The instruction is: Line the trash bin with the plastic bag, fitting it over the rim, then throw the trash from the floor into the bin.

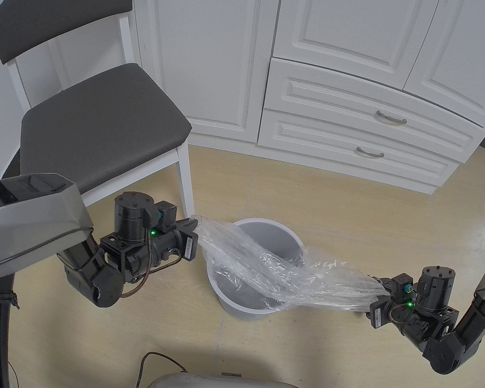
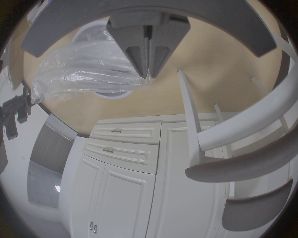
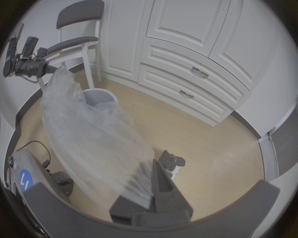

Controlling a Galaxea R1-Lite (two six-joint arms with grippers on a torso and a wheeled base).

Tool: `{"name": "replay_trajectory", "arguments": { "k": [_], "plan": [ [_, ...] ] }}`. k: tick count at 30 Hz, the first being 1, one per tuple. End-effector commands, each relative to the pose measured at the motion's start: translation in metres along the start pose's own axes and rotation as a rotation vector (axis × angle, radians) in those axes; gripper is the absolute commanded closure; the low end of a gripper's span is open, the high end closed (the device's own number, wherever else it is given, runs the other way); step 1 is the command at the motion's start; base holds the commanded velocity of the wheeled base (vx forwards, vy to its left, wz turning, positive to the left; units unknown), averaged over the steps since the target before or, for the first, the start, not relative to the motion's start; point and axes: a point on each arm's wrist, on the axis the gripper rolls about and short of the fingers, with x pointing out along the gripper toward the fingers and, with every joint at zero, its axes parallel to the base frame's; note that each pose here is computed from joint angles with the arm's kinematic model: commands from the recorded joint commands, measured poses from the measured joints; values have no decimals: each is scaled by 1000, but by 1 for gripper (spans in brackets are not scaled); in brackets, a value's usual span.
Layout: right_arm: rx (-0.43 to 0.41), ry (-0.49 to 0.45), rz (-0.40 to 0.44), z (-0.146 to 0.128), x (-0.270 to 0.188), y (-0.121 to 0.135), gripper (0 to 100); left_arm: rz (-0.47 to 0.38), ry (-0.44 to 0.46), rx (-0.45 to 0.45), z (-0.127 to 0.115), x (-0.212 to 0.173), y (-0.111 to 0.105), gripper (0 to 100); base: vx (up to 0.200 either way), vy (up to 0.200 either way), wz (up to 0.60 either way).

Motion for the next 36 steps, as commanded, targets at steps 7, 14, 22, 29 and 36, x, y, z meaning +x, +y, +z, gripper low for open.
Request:
{"name": "replay_trajectory", "arguments": {
  "k": [7, 14, 22, 29, 36],
  "plan": [
    [134, 2, -79, -4, 48, -6, 100, 53, 3, -88, -34, 45, -27, 100, 0, 0, 0],
    [176, -4, -80, -10, 66, -1, 100, 50, 3, -128, -43, 54, -27, 100, 0, 0, 0],
    [262, -112, -80, -6, 88, 9, 100, 65, -29, -192, -46, 69, -24, 100, 0, 0, 0],
    [237, -41, -28, -17, 81, 22, 100, 46, 30, -175, -60, 59, -28, 100, 0, 0, 0],
    [207, 45, 41, -19, 56, 17, 100, 0, -9, -182, -21, 32, -15, 100, 0, 0, 0]
  ]
}}
